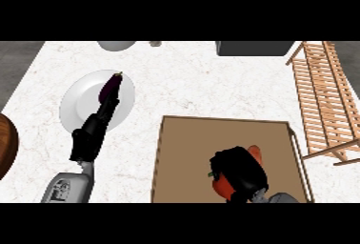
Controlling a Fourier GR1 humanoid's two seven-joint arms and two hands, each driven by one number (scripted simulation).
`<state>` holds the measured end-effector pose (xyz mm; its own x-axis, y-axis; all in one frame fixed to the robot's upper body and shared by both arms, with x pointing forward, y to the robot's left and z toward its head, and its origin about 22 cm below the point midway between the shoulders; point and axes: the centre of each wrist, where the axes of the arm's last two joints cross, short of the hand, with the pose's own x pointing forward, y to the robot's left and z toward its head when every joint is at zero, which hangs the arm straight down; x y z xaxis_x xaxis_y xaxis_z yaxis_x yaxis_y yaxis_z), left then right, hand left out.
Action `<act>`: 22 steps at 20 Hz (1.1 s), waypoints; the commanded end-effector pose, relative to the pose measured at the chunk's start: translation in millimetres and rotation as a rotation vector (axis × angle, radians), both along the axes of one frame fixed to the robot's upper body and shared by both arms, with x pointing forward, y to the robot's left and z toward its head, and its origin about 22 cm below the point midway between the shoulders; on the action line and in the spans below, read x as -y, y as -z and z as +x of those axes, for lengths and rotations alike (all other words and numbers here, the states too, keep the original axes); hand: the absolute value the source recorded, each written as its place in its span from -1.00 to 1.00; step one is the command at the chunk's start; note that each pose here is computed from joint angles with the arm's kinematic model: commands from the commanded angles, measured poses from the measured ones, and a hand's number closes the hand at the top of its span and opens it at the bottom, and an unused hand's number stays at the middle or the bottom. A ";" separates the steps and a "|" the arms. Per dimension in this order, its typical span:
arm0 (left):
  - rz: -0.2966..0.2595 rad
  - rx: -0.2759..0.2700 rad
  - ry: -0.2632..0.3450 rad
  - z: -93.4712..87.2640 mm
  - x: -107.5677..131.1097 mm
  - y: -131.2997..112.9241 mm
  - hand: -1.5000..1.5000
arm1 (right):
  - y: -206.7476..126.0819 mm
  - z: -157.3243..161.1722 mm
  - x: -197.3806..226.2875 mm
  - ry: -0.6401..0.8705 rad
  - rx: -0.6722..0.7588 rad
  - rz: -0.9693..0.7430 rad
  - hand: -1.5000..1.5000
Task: Pick the bell pepper from the tray and place it in the tiered shelf
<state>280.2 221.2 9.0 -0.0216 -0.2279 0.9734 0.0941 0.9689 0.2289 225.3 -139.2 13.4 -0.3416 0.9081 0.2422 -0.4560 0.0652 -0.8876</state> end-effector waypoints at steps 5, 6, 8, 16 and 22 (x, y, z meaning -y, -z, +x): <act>-0.013 -0.002 -0.020 -1.8 -3.2 1.0 0.00 | -16.3 -29.7 52.8 -0.527 -0.087 0.135 1.00; 0.000 -0.001 -0.045 -1.9 -10.7 -0.3 0.00 | -15.7 -33.3 62.3 -0.534 -0.121 0.193 1.00; -0.012 -0.010 -0.045 -3.4 -8.2 2.3 0.00 | -21.2 -36.9 75.5 -0.575 -0.142 0.305 1.00; 0.000 -0.004 -0.093 -6.9 -23.1 1.7 0.00 | -72.2 -17.9 155.8 -0.665 -0.084 0.553 1.00; 0.000 -0.010 -0.112 -10.4 -32.7 3.0 0.00 | -137.1 9.5 240.9 -0.620 0.104 0.644 1.00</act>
<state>271.8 247.5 5.5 0.0087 -0.2281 0.9736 -0.0025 0.9736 0.2281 223.2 -334.6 109.3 -0.7284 0.3150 0.6084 -0.5515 0.2574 -0.7935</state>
